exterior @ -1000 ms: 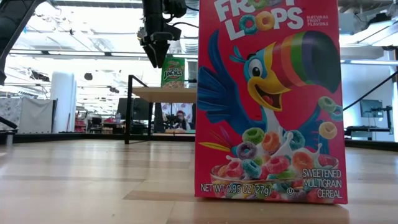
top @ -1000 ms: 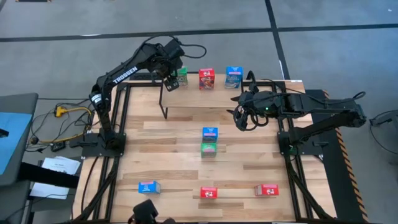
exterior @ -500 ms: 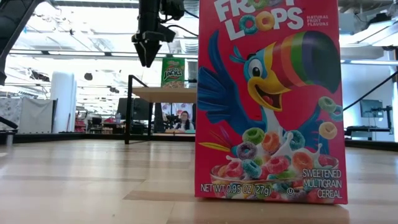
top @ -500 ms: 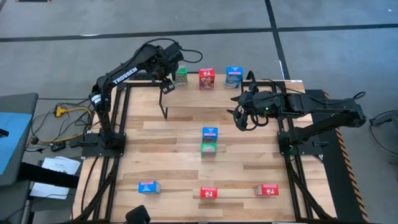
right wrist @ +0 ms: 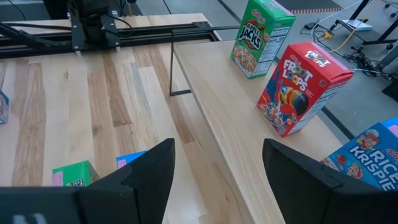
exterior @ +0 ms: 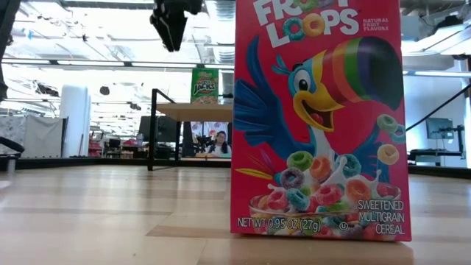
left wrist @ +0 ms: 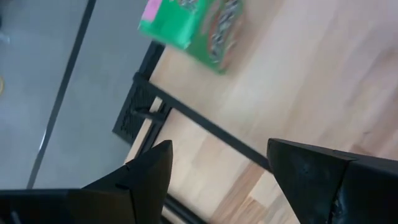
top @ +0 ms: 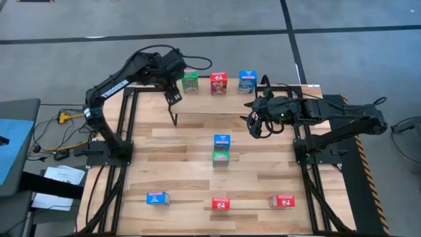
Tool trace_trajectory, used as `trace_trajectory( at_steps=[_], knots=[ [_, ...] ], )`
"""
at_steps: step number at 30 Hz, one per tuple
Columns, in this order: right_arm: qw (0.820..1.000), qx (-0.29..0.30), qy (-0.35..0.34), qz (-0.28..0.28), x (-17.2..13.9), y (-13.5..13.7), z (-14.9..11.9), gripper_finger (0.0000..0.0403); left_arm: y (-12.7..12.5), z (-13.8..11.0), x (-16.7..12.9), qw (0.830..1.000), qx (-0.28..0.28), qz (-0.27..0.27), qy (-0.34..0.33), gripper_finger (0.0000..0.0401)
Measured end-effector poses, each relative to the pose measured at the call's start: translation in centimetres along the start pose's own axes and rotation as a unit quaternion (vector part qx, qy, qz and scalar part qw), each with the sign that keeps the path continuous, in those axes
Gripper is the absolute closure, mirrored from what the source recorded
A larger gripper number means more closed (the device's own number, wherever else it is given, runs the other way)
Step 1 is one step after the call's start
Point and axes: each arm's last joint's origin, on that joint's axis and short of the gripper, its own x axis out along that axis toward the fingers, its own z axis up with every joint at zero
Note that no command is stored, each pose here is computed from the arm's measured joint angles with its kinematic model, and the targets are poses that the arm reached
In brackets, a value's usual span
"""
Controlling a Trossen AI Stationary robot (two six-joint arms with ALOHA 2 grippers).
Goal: Stack cereal on shelf
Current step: Put the top blue cereal box on the shelf aligned with the other blue cereal box
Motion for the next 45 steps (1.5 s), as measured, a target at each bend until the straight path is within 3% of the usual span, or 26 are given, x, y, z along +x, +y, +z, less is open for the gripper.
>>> trace_trajectory(
  at_steps=[15,28,38,45],
  knots=[
    [1.0,0.001,-0.001,0.0,0.0,0.0,0.0,0.0135,-4.7,-1.3,-5.7,0.991,0.059,-0.053,-0.11,0.015],
    [1.0,0.002,0.0,0.028,0.0,0.2,0.0,0.0135,-8.5,-1.8,-8.1,0.975,0.112,-0.095,-0.164,0.015],
    [0.997,-0.027,-0.001,0.074,-0.1,0.5,0.0,0.0135,-9.6,-1.7,-8.9,0.968,0.118,-0.109,-0.194,0.015],
    [0.995,-0.039,-0.03,0.09,-0.2,1.0,0.6,0.0135,-10.1,-1.7,-9.1,0.967,0.093,-0.125,-0.2,0.015]
  ],
)
